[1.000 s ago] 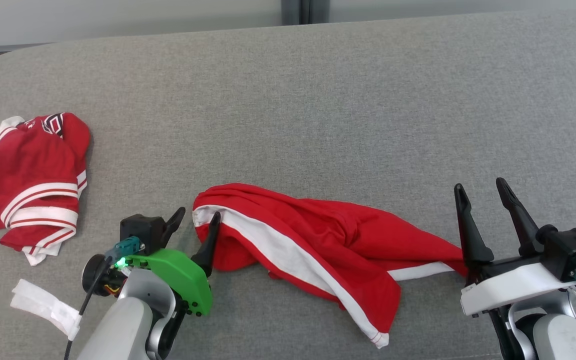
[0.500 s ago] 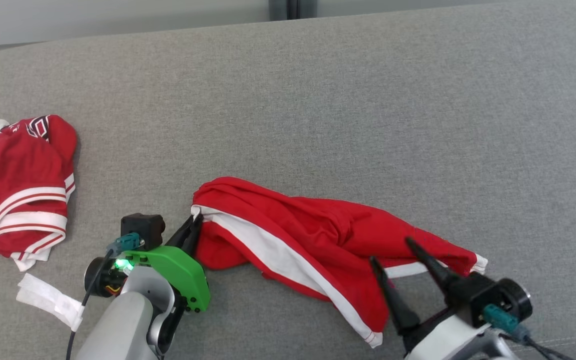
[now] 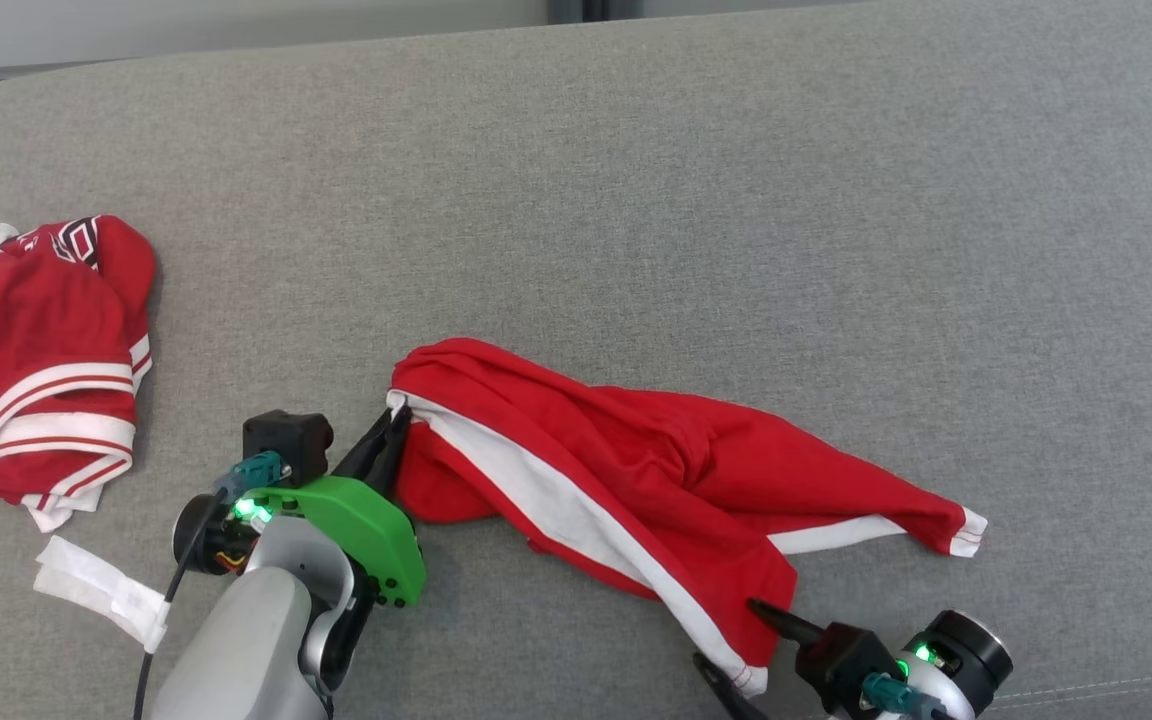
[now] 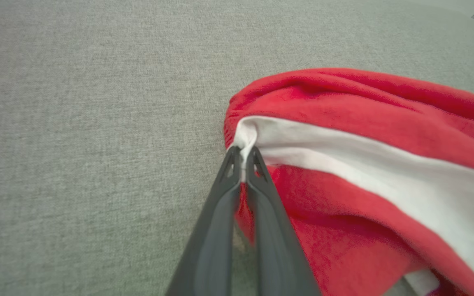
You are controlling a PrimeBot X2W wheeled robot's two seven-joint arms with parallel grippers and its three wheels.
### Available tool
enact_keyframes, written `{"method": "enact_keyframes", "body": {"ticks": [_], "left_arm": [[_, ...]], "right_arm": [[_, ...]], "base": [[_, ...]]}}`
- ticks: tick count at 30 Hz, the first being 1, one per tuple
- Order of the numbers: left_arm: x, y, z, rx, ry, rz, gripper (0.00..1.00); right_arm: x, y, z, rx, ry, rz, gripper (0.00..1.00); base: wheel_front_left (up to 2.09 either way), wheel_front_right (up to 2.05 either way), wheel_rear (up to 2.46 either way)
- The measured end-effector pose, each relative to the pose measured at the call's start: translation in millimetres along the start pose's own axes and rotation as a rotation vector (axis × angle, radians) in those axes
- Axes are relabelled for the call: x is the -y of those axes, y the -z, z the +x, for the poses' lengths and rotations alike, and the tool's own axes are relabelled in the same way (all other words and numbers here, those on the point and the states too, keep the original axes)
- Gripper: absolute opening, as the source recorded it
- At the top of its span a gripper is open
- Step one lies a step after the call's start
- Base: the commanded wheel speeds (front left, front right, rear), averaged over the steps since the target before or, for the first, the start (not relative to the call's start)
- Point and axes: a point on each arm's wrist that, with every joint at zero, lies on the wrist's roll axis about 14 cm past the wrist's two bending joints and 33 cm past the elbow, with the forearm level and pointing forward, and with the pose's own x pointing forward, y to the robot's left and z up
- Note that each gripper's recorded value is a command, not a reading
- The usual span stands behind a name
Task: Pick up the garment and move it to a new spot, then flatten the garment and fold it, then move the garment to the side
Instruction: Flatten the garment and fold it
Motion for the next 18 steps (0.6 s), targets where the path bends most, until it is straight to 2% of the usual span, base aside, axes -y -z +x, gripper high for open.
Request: {"method": "enact_keyframes", "body": {"ticks": [1,2,7,13,18], "left_arm": [[0,-2,0,0.011,0.0,-0.001,0.0],[0,-3,0,0.019,-0.001,-0.001,0.0],[-3,-17,-2,0.084,-0.011,0.004,0.0],[1,-65,-8,0.249,-0.007,0.045,0.0],[20,-119,-24,0.42,0.034,0.099,0.0]], "right_arm": [[3,0,2,-0.005,0.009,-0.002,0.44],[5,1,3,-0.01,0.015,0.004,0.0],[20,-24,5,0.103,0.071,0.044,0.0],[76,-84,-13,0.341,0.248,0.026,0.0],[118,-134,-39,0.511,0.39,-0.039,0.0]], "base": [[0.0,0.0,0.0],[0.0,0.0,0.0],[0.0,0.0,0.0],[0.0,0.0,0.0],[0.0,0.0,0.0]]}}
